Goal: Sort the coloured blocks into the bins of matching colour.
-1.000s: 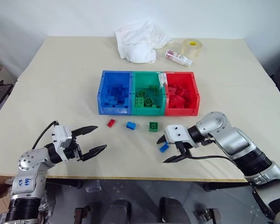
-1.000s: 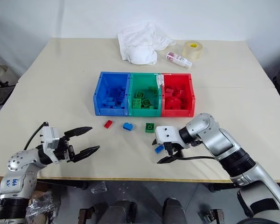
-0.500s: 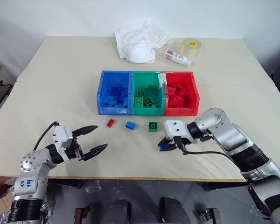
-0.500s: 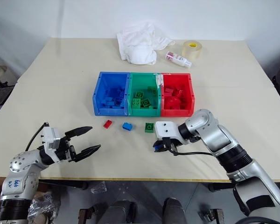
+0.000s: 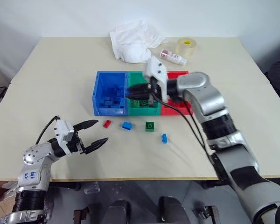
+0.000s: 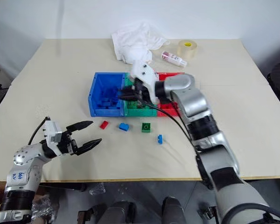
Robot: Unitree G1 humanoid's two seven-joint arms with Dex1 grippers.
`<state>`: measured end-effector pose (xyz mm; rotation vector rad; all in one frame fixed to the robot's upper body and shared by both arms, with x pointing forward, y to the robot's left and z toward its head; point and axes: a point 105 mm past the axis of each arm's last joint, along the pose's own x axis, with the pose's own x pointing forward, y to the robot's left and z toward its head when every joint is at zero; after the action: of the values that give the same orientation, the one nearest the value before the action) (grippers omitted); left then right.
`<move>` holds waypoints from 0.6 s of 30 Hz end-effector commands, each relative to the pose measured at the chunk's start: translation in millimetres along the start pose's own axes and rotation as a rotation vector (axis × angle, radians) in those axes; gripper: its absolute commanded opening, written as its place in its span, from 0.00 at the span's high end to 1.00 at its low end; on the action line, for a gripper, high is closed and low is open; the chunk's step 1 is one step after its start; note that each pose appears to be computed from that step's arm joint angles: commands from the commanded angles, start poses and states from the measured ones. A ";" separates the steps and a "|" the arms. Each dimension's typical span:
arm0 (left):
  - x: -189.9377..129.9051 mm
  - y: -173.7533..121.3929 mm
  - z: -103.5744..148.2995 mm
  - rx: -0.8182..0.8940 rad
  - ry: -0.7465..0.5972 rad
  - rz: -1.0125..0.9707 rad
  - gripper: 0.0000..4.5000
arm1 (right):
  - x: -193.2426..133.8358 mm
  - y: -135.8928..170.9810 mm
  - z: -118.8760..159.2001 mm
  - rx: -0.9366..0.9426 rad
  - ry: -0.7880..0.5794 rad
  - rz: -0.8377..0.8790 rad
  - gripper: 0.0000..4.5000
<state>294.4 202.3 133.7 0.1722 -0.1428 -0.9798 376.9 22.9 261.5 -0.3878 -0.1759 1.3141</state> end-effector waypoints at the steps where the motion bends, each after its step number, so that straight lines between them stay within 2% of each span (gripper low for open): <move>1: 0.6 0.8 5.4 0.029 -0.018 0.005 0.00 | 18.7 -21.2 12.2 0.015 -0.091 -0.137 0.91; 4: 0.0 -0.2 5.2 0.029 -0.018 0.007 0.00 | 34.8 -29.1 15.7 0.044 -0.120 -0.208 0.91; 9: -1.2 -1.1 5.2 0.031 -0.020 0.015 0.00 | 48.6 -27.6 14.7 0.037 -0.131 -0.233 0.54; 15: -1.4 -1.6 4.1 0.027 -0.019 0.014 0.00 | 43.4 -28.1 16.3 0.027 -0.156 -0.215 0.05; 16: -0.6 -1.6 3.7 0.026 -0.020 0.012 0.00 | 41.0 -28.2 15.2 0.023 -0.155 -0.208 0.00; 18: 1.7 -1.6 3.6 0.024 -0.023 0.004 0.00 | 35.2 -27.3 12.5 0.014 -0.153 -0.188 0.00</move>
<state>294.3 201.3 131.6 0.1682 -0.1440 -0.9710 411.9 54.9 264.1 -0.2386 -0.2538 1.1383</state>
